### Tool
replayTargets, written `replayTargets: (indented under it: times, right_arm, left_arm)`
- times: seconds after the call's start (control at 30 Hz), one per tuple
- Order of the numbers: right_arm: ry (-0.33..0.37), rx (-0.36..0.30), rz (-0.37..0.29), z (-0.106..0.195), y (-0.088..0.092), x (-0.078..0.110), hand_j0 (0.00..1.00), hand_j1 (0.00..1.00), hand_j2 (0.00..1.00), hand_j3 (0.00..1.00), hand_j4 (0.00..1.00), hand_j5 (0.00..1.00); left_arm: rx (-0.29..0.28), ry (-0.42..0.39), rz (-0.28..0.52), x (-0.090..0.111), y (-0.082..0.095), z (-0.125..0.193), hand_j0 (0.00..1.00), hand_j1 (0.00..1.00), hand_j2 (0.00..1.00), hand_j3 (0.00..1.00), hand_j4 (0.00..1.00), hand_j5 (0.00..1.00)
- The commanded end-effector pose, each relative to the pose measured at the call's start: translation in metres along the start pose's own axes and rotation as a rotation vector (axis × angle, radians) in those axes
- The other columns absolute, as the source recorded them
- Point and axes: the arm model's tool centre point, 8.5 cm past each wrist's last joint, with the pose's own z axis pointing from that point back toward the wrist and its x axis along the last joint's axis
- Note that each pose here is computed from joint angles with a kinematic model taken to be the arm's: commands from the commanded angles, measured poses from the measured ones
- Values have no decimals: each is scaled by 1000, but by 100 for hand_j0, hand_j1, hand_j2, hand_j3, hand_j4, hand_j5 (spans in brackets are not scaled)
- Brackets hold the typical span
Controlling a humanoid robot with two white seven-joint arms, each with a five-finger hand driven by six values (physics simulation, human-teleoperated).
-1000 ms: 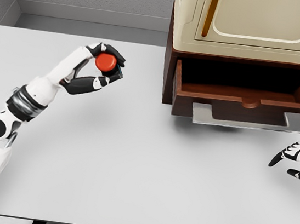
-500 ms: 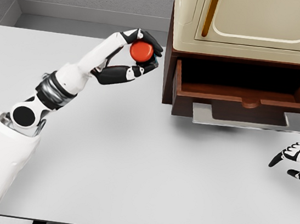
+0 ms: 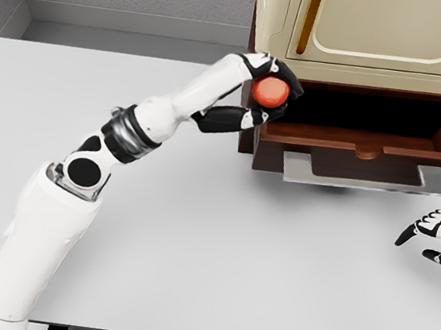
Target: Put the switch into the drawer with left arm, and close the drawer with right arm
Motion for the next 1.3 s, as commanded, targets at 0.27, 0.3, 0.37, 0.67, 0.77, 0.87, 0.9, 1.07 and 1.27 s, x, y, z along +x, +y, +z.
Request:
replayTargets:
  times: [0.27,0.3,0.37,0.67,0.77,0.87,0.9,1.07,1.27]
  right_arm:
    - [-1,-4,-5,0,-1,0,59,59,59,59,59,59]
    - [-1,-4,-5,0,-1,0,59,59,59,59,59,59]
    - [-1,-5,-4,0,-1,0,59,59,59,59,59,59]
    - [-3,-1,-1,0,-2,1,59,59,59,59,59,59]
    - [4,9,8,2,-5,0,60,60,60,60,60,60]
    - [2,5,9,2,-7,0,60,60,60,60,60,60]
    - [1,1,6,3,-7,0,59,59,59,59,59,59]
    - [-4,-6,-11,3,-7,1,59,59,59,59,59,59]
    - [-4,-6,-14,3,-7,0,59,59,59,59,59,59]
  left_arm:
    - [-74,-17,-200,15,-4,-31,41,41,41,41,41,41]
    - [-74,-21,-206,16,-3,-34,41,41,41,41,41,41]
    - [-83,-18,-240,18,-6,-41,41,41,41,41,41,41]
    - [-131,-27,-288,18,-11,-62,41,41,41,41,41,41]
    - [-159,-8,-329,12,-11,-67,41,41,41,41,41,41]
    - [-177,8,-359,7,-10,-69,41,41,41,41,41,41]
    - [-180,11,-362,5,-8,-71,41,41,41,41,41,41]
    - [-197,21,-409,3,-2,-78,41,41,41,41,41,41]
    - [-213,35,-419,-4,0,-82,41,41,41,41,41,41]
